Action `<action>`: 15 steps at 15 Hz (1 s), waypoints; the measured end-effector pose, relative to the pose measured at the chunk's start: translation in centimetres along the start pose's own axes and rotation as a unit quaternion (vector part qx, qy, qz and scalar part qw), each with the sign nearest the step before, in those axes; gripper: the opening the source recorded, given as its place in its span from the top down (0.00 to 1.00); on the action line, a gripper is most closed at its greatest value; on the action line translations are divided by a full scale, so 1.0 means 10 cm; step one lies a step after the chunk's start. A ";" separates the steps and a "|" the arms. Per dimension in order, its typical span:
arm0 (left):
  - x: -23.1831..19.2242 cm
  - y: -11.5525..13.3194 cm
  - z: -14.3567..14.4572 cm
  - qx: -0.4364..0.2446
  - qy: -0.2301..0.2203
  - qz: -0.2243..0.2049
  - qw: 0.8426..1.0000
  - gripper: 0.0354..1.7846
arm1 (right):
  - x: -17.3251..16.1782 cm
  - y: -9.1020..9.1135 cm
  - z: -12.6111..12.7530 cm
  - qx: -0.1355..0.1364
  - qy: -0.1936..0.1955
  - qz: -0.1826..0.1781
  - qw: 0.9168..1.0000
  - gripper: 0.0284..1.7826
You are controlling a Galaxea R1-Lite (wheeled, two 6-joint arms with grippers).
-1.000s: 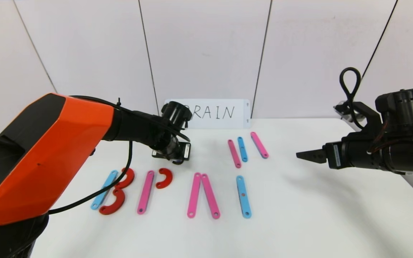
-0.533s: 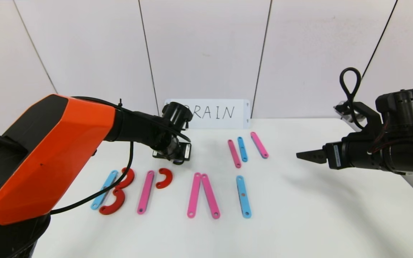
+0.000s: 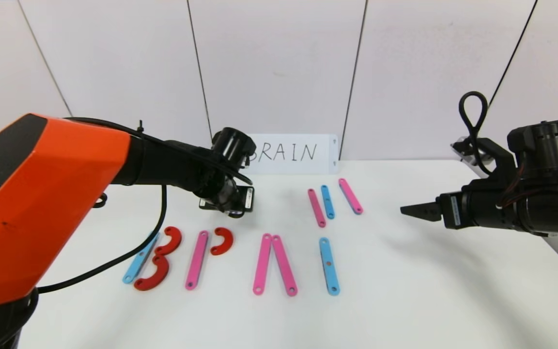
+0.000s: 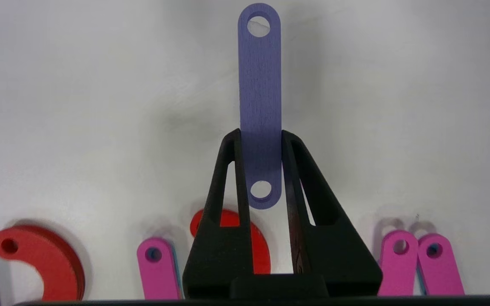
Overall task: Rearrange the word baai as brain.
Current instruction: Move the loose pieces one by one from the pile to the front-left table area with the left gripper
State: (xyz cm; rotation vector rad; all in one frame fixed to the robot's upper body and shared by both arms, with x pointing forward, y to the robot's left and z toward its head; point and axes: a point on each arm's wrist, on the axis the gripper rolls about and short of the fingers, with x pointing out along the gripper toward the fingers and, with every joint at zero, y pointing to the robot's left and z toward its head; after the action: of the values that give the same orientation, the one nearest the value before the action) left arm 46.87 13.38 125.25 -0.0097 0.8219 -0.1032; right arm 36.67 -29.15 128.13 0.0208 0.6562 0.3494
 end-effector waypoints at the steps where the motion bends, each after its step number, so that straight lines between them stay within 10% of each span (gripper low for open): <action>1: -0.11 0.00 -0.02 -0.011 -0.004 0.005 1.000 0.86 | 0.00 0.00 0.00 0.000 0.000 0.000 1.000 0.02; 15: -1.10 -0.12 -0.79 -0.178 0.045 0.043 0.982 0.86 | 0.01 -0.01 0.00 0.001 0.001 -0.001 1.000 0.02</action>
State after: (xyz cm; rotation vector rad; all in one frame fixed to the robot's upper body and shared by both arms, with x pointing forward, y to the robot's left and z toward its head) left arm 33.49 13.46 127.98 -0.3084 0.9217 0.1264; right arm 36.80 -29.15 128.08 0.0218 0.6580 0.3478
